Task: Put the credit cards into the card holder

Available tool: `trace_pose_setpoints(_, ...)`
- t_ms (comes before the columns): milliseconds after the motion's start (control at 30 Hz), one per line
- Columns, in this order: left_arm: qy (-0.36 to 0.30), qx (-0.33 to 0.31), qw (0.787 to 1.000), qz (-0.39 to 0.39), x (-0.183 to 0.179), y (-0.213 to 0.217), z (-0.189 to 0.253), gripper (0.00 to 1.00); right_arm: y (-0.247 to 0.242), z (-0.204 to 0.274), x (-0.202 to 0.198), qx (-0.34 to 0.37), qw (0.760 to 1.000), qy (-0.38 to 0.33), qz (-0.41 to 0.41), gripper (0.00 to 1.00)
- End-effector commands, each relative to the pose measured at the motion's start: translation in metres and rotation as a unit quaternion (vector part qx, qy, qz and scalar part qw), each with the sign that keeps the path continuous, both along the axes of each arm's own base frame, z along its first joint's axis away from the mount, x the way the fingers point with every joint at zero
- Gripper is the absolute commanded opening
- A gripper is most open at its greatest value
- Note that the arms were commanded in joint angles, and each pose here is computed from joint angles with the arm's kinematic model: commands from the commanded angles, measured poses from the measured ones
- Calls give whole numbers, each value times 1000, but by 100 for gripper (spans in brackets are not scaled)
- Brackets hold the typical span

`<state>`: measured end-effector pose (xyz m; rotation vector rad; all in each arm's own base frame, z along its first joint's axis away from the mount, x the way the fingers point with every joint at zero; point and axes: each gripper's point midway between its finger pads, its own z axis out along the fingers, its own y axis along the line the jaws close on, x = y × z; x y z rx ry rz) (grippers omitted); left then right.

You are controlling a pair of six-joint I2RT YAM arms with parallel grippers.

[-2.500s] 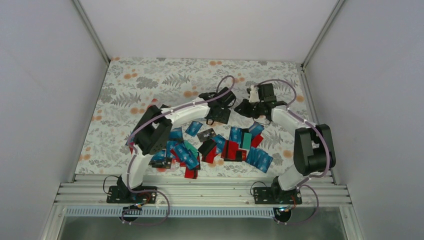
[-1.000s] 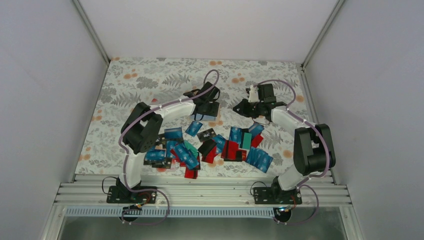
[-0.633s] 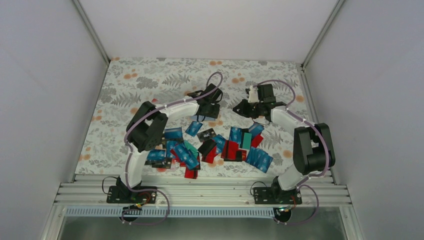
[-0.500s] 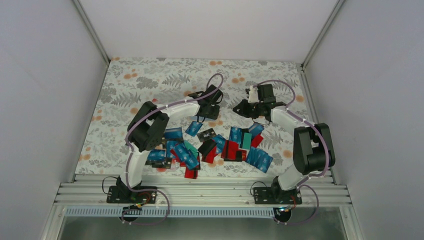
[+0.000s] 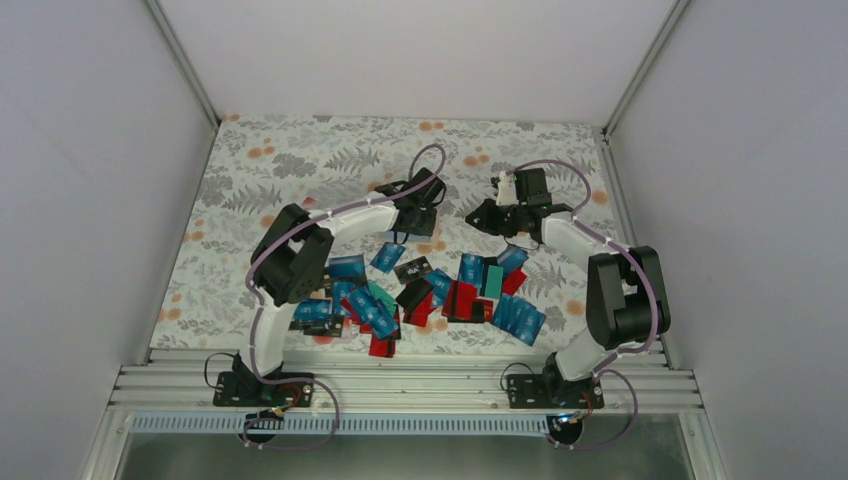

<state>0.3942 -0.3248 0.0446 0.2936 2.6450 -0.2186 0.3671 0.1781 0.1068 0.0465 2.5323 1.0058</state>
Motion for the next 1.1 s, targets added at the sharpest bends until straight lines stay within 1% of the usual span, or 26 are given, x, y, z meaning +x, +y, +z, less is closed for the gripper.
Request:
trace_pose_setpoints(0,-36,-5,998,42,8,15,42,3,1,-5,-2,-3,1000,2,3,5)
trace_pose_setpoints(100,-36,-3,997,63,10,31,46,5,2,-5,-2,-1,1000,4,3,4)
trace_pose_setpoints(233,-30,12,995,89,9,57,37,12,3,-5,-2,3,1000,7,4,4)
trace_pose_setpoints(300,-27,21,994,104,7,72,31,13,4,-5,-3,4,1000,9,5,5)
trace_pose_setpoints(433,-22,30,991,131,2,98,24,22,5,-5,-4,5,1000,11,6,5)
trace_pose_setpoints(467,-20,32,990,135,0,103,23,26,6,-4,-4,5,1000,10,8,4)
trace_pose_setpoints(567,-18,29,990,138,-9,110,25,45,10,-3,-4,6,1000,11,13,5)
trace_pose_setpoints(700,-8,8,993,120,-25,109,33,59,24,-2,-11,9,999,12,37,4)
trace_pose_setpoints(800,3,-10,996,85,-42,101,36,61,36,-2,-22,6,998,13,60,5)
trace_pose_setpoints(933,32,-45,998,21,-69,83,30,61,51,-11,-39,2,996,20,92,5)
trace_pose_setpoints(1067,57,-84,995,-16,-89,70,21,59,65,-26,-53,8,991,40,124,7)
